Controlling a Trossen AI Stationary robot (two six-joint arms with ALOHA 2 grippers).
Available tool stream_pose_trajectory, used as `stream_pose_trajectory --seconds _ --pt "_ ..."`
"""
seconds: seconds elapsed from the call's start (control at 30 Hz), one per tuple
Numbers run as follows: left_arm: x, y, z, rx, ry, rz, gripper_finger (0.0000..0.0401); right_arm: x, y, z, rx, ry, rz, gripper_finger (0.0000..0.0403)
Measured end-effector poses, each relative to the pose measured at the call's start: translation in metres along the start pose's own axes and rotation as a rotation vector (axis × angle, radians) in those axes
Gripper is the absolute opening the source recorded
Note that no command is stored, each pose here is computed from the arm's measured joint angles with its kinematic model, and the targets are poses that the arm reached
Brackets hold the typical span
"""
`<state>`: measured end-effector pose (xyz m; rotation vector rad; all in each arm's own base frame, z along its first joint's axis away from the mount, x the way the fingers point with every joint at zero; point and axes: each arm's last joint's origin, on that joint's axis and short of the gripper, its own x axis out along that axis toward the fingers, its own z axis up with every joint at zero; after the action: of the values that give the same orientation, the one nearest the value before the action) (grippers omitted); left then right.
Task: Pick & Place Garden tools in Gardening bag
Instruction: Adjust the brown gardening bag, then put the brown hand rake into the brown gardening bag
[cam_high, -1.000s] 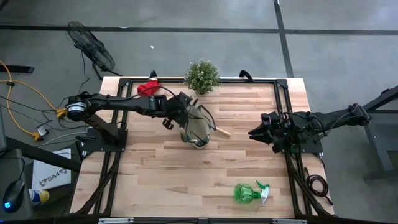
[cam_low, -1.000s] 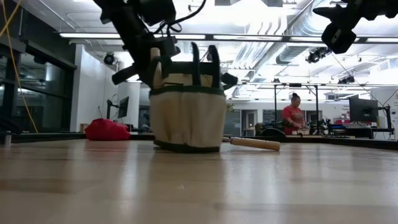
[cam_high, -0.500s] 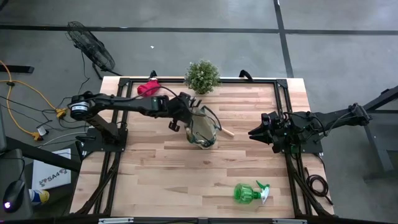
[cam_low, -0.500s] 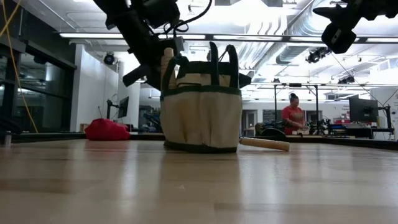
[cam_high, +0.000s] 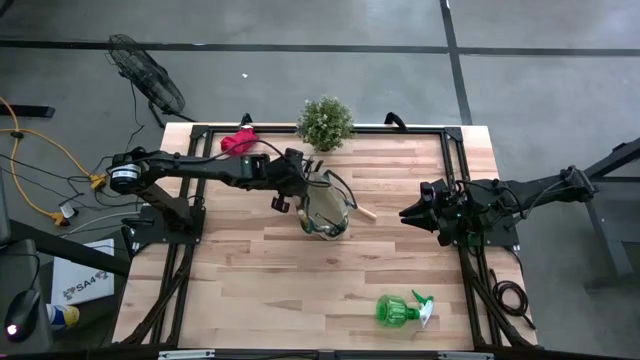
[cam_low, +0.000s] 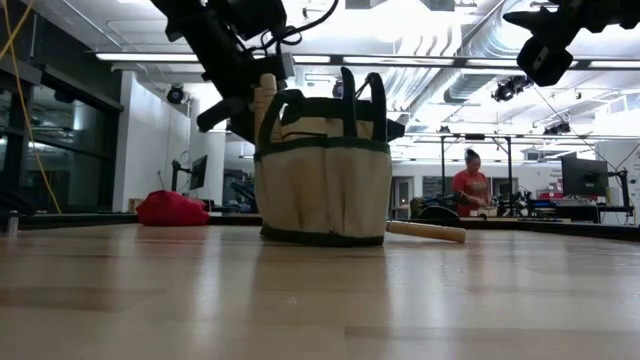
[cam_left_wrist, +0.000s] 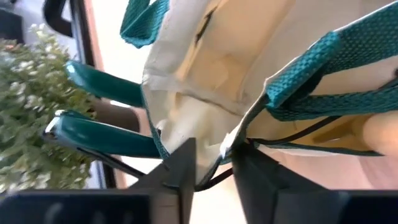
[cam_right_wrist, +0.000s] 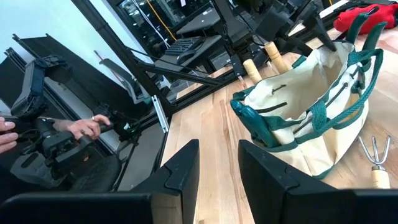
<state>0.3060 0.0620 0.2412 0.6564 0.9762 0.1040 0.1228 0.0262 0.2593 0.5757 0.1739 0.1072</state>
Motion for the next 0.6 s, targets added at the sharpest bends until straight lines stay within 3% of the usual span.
stream_pose_trajectory --seconds 0.27,0.5,0.6 --pt "-0.015 0.003 0.000 0.013 -0.014 0.025 0.0191 0.000 0.000 0.000 0.000 0.001 0.000 0.0103" --pt "-0.041 0.004 -0.003 0.030 -0.038 0.023 0.0200 0.000 0.000 0.000 0.000 0.000 0.000 0.0103" --pt "-0.053 0.006 -0.007 -0.036 -0.041 0.026 0.0200 0.000 0.000 0.000 0.000 0.000 -0.001 0.0103"
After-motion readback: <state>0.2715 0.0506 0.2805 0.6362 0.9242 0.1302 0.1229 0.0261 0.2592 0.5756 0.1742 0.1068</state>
